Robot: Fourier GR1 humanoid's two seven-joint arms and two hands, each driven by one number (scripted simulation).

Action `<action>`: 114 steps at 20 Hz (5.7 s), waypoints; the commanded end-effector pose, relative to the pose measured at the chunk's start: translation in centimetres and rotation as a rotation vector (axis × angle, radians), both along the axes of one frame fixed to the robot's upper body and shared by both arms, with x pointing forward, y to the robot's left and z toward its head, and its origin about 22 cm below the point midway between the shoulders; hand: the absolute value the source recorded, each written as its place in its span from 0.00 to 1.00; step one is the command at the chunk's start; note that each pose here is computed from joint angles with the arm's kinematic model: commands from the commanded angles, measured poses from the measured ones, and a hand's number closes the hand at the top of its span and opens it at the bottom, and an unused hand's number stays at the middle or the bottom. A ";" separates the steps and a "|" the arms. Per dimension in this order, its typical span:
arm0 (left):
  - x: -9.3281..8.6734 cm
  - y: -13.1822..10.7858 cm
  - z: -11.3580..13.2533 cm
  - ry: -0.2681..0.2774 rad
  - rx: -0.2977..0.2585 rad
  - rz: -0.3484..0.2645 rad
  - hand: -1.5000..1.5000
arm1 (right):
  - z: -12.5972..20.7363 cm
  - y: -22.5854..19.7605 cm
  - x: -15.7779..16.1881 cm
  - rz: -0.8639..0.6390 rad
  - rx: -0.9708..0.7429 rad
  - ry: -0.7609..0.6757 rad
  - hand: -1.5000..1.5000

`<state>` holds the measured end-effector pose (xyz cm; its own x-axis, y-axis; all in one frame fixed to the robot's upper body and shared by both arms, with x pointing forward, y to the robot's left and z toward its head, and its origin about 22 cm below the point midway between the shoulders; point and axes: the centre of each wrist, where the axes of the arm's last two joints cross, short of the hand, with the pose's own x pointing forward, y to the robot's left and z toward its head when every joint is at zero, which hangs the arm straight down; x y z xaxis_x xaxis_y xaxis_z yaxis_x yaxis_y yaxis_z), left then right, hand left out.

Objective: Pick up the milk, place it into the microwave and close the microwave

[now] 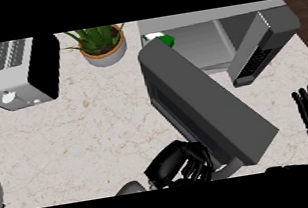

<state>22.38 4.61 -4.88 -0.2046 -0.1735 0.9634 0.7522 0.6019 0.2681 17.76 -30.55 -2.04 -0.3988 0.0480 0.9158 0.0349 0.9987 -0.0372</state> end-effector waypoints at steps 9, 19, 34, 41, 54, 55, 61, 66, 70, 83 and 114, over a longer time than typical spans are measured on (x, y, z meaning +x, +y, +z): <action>0.1 -3.8 1.9 -0.041 -0.132 0.179 1.00 | 5.7 -0.7 -0.6 0.222 0.021 -0.054 0.00; 4.7 -4.7 5.3 -0.068 -0.199 0.308 1.00 | 8.3 0.3 0.1 0.370 0.007 -0.098 0.00; 10.1 -4.4 9.2 -0.032 -0.375 0.520 1.00 | 11.2 0.0 0.2 0.470 0.040 -0.125 0.00; 12.3 -3.9 9.7 -0.036 -0.403 0.566 1.00 | 12.7 0.1 0.5 0.496 0.030 -0.149 0.00; 13.5 -3.3 9.5 -0.059 -0.452 0.602 1.00 | 14.5 -0.1 0.7 0.529 0.031 -0.162 0.00; 13.5 -3.5 9.7 -0.066 -0.457 0.588 1.00 | 14.6 0.0 0.9 0.550 0.038 -0.171 0.00; 13.8 -3.3 9.6 -0.075 -0.477 0.604 1.00 | 15.6 -0.3 0.8 0.548 0.039 -0.185 0.00; 13.9 -3.4 9.6 -0.089 -0.489 0.613 1.00 | 15.9 -0.9 1.0 0.538 0.023 -0.165 0.00; 13.8 -3.2 9.0 -0.080 -0.483 0.607 1.00 | 16.3 -0.8 1.0 0.549 0.023 -0.171 0.00; 14.0 -3.2 8.9 -0.090 -0.510 0.611 1.00 | 17.5 -0.9 1.1 0.638 0.028 -0.170 0.00; 14.4 -2.6 7.1 -0.115 -0.349 0.663 1.00 | 19.5 -1.3 1.7 0.798 0.058 -0.176 0.00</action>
<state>35.23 0.57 2.83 -0.3383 0.1073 0.9349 0.2878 0.9577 -0.0057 19.43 -31.87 17.40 -0.4428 -0.3381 0.8304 -0.6689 0.7414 -0.0548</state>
